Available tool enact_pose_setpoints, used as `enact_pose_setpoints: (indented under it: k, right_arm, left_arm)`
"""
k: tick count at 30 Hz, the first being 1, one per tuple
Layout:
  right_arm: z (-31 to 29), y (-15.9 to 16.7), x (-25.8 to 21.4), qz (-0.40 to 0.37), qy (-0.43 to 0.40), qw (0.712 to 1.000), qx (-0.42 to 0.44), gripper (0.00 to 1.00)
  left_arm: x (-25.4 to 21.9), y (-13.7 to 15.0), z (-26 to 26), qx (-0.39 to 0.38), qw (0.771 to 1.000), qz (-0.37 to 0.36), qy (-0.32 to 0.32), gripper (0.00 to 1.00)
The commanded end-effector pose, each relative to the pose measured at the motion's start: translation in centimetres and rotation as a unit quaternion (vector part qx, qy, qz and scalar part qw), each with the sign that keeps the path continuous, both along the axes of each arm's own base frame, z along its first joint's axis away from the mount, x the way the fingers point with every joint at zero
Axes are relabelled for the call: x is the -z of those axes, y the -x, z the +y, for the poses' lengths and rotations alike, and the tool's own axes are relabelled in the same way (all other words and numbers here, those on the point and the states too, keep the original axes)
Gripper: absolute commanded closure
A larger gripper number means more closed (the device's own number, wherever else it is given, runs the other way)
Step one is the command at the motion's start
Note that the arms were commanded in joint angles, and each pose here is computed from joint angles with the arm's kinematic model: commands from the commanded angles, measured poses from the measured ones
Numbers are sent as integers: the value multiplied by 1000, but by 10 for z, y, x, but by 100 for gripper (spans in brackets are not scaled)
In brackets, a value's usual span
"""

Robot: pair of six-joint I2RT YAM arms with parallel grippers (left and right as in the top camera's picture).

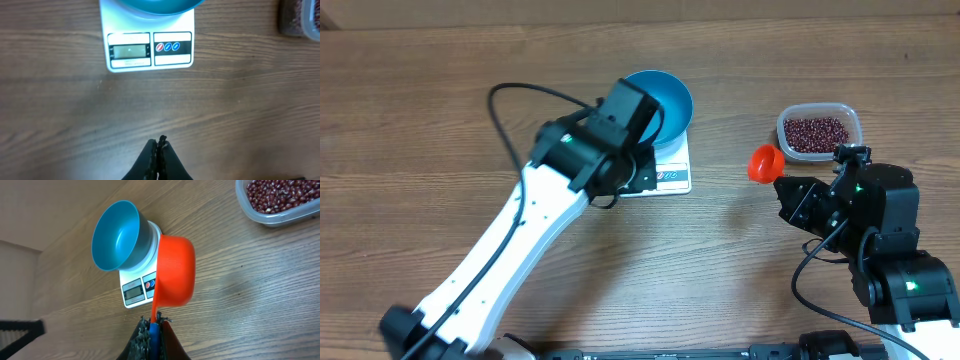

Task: Scoop item into bowl and weigh 150g on scale

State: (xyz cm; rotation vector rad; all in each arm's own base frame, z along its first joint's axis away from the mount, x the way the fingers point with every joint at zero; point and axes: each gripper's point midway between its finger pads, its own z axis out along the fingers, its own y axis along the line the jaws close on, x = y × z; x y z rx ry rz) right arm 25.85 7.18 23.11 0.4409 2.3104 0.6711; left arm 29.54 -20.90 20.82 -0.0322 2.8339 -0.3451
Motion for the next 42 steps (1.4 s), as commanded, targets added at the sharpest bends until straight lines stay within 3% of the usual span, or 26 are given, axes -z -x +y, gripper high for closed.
enact_pose_setpoints:
  k: [1, 8, 13, 21, 28, 36, 42]
  right_arm:
    - [-5, -3, -10, -16, 9, 1000, 10, 96]
    - [-7, -3, -9, -16, 12, 1000, 14, 96]
    - [-7, -5, -7, -12, 13, 1000, 14, 96]
    - [-8, -6, -5, -9, 16, 1000, 16, 96]
    - [-11, -7, -4, -8, 23, 999, 25, 96]
    - [-18, -11, 2, -1, 38, 998, 40, 96]
    - [-17, -19, 11, 15, 39, 998, 39, 96]
  left_arm:
    - [15, -8, -9, 49, 998, -8, -25, 96]
    - [44, -23, -24, 178, 980, -35, -88, 93]
    - [55, -24, -32, 182, 980, -23, -78, 96]
    - [48, -44, -36, 197, 973, -76, -94, 96]
    - [56, -43, -35, 201, 971, -85, -104, 96]
    - [82, -17, -44, 227, 961, -147, -55, 96]
    - [76, -24, -56, 241, 951, -190, -22, 96]
